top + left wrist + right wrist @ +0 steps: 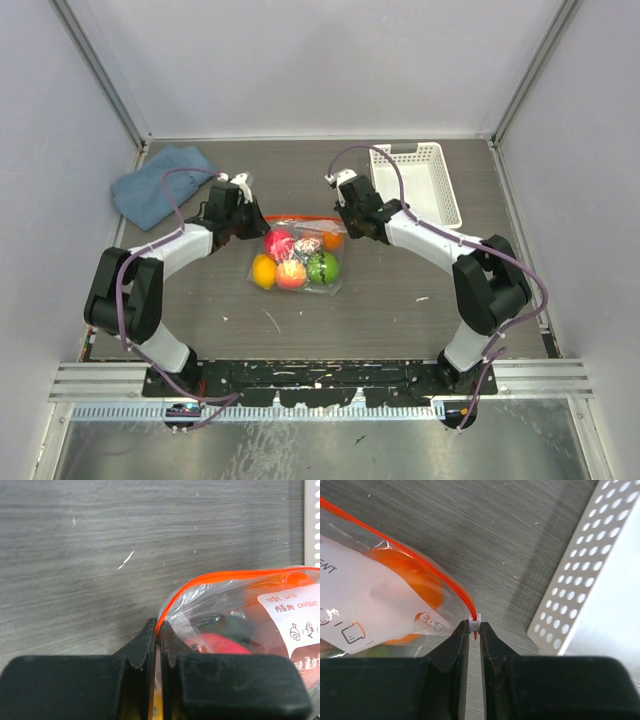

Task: Place the food in the zip-top bag and seal the zipper
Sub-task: Place the zipper food storage bag at the center of the board, then reset both arms

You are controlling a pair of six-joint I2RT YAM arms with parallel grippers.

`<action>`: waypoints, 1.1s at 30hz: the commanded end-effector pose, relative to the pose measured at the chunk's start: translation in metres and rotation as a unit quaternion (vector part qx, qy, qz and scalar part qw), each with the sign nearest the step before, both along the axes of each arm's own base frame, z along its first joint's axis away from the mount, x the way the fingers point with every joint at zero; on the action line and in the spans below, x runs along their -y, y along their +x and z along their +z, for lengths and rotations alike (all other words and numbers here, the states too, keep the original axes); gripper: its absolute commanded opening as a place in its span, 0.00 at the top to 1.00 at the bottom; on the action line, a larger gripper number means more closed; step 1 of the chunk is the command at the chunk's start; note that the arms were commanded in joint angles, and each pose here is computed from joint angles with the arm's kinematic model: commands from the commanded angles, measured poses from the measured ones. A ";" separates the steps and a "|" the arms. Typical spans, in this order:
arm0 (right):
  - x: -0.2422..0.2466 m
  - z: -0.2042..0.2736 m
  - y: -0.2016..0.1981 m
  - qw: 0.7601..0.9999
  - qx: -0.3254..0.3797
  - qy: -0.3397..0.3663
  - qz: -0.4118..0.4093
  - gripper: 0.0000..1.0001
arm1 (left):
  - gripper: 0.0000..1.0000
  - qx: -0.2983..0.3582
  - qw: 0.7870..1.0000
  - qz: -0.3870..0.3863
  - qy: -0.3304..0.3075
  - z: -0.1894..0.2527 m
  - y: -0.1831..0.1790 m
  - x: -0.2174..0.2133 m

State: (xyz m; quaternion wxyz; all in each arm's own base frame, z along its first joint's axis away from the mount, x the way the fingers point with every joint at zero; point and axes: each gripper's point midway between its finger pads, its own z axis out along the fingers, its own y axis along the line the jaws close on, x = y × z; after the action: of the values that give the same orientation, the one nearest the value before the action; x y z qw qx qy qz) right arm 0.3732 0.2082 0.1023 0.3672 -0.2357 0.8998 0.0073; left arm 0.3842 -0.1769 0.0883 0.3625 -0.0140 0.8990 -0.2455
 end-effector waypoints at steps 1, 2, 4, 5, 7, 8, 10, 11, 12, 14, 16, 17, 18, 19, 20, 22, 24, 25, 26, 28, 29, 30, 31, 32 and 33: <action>-0.012 0.004 -0.003 0.999 -0.002 0.045 0.001 0.97 | 0.92 -0.028 0.999 0.026 0.003 -0.003 -0.011 -0.010; -0.012 0.005 -0.005 0.999 -0.001 0.049 0.000 0.95 | 0.90 -0.029 0.999 0.031 0.006 -0.002 -0.013 -0.012; -0.009 0.009 -0.007 0.998 0.006 0.055 -0.004 0.89 | 0.84 -0.031 0.998 0.044 0.017 0.002 -0.016 -0.019; -0.008 0.014 -0.006 0.998 0.012 0.059 -0.009 0.84 | 0.79 -0.027 0.998 0.052 0.022 0.007 -0.016 -0.022; -0.003 0.024 -0.004 0.997 0.029 0.065 -0.021 0.73 | 0.71 -0.018 0.997 0.071 0.030 0.020 -0.016 -0.030; -0.001 0.030 -0.004 0.997 0.037 0.069 -0.026 0.69 | 0.65 -0.013 0.996 0.081 0.034 0.026 -0.017 -0.033; 0.004 0.044 -0.003 0.995 0.054 0.080 -0.036 0.60 | 0.52 0.002 0.995 0.096 0.036 0.043 -0.020 -0.040; 0.011 0.052 -0.001 0.993 0.070 0.078 -0.051 0.55 | 0.48 0.010 0.994 0.102 0.035 0.051 -0.022 -0.042; 0.014 0.059 -0.002 0.991 0.082 0.084 -0.057 0.52 | 0.44 0.021 0.993 0.110 0.033 0.061 -0.024 -0.046; 0.022 0.074 -0.005 0.988 0.104 0.094 -0.071 0.45 | 0.36 0.036 0.991 0.126 0.032 0.078 -0.032 -0.054; 0.032 0.087 -0.010 0.983 0.125 0.103 -0.087 0.38 | 0.28 0.057 0.988 0.142 0.028 0.098 -0.042 -0.062; 0.038 0.094 -0.014 0.980 0.137 0.109 -0.096 0.32 | 0.22 0.067 0.986 0.148 0.026 0.107 -0.048 -0.066; 0.045 0.101 -0.018 0.976 0.151 0.115 -0.108 0.26 | 0.16 0.078 0.984 0.156 0.023 0.118 -0.054 -0.071; 0.052 0.108 -0.022 0.972 0.164 0.122 -0.120 0.21 | 0.14 0.085 0.983 0.161 0.019 0.127 -0.062 -0.074; 0.060 0.115 -0.028 0.967 0.179 0.128 -0.130 0.19 | 0.08 0.091 0.982 0.165 0.015 0.135 -0.069 -0.077; 0.078 0.132 -0.041 0.955 0.213 0.141 -0.150 0.15 | 0.02 0.104 0.979 0.175 0.007 0.150 -0.085 -0.085; 0.095 0.144 -0.055 0.943 0.241 0.154 -0.172 0.08 | 0.02 0.123 0.975 0.184 -0.003 0.166 -0.102 -0.092; 0.104 0.152 -0.062 0.935 0.257 0.164 -0.183 0.05 | 0.02 0.136 0.973 0.188 -0.010 0.174 -0.110 -0.095; 0.111 0.156 -0.069 0.928 0.269 0.170 -0.192 0.02 | 0.02 0.145 0.971 0.190 -0.014 0.179 -0.118 -0.098; 0.125 0.164 -0.083 0.915 0.292 0.188 -0.207 0.00 | 0.02 0.168 0.966 0.194 -0.025 0.191 -0.133 -0.104; 0.131 0.163 -0.090 0.910 0.299 0.192 -0.212 0.00 | 0.02 0.177 0.964 0.197 -0.030 0.196 -0.140 -0.107; 0.136 0.167 -0.096 0.904 0.309 0.202 -0.215 0.00 | 0.02 0.186 0.962 0.197 -0.034 0.200 -0.147 -0.109; 0.141 0.168 -0.102 0.898 0.317 0.211 -0.219 0.00 | 0.02 0.192 0.961 0.197 -0.038 0.202 -0.154 -0.111; 0.145 0.169 -0.107 0.891 0.324 0.223 -0.225 0.00 | 0.02 0.200 0.959 0.197 -0.043 0.205 -0.160 -0.112; 0.149 0.171 -0.111 0.883 0.332 0.236 -0.231 0.00 | 0.02 0.207 0.957 0.197 -0.048 0.207 -0.165 -0.114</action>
State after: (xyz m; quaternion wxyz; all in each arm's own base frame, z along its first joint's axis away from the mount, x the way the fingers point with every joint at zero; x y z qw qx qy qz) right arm 0.2727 0.0804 0.2585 0.6424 0.0160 0.7650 0.0433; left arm 0.2388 -0.0738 0.2948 0.5706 -0.1445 0.7804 -0.2111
